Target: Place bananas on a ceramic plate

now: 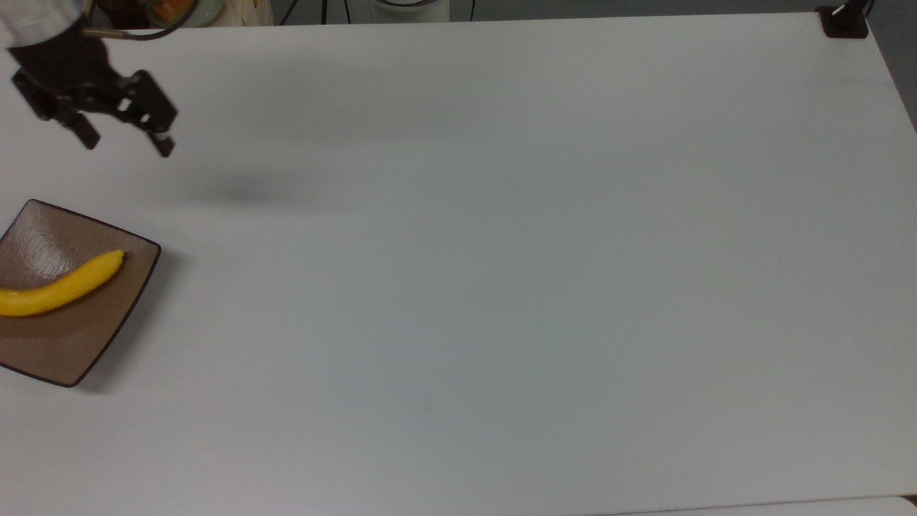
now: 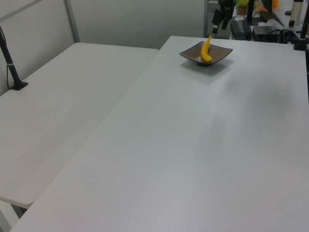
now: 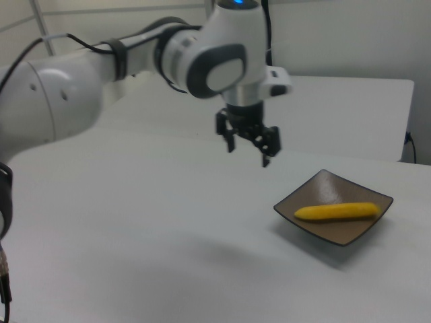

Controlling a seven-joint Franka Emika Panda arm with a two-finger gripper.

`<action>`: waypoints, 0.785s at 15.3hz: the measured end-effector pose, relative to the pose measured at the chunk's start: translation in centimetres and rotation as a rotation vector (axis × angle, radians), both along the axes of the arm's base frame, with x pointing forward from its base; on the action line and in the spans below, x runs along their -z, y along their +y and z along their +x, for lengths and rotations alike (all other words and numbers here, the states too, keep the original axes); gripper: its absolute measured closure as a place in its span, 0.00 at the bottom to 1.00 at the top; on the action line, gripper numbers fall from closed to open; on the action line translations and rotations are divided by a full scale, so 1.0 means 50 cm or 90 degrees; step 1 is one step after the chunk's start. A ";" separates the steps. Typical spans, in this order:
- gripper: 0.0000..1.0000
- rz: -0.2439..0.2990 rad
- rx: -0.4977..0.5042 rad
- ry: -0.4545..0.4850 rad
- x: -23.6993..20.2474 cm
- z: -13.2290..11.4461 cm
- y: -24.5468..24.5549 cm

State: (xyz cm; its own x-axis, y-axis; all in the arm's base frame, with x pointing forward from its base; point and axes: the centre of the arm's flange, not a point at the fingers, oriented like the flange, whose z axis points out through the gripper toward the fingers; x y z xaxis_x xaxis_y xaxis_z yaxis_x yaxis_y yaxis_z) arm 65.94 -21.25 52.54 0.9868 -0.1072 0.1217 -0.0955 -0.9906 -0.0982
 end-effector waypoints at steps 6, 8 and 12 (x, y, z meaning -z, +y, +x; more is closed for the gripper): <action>0.00 -0.035 -0.041 0.054 -0.023 -0.044 0.204; 0.00 -0.053 -0.049 0.056 -0.052 -0.082 0.265; 0.00 -0.060 -0.106 0.063 -0.066 -0.143 0.402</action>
State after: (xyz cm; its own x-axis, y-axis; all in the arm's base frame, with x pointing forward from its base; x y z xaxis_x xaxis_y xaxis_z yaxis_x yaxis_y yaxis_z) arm 58.81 -1.14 55.82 0.9975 0.0658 0.0248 0.0659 -0.9978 -0.0033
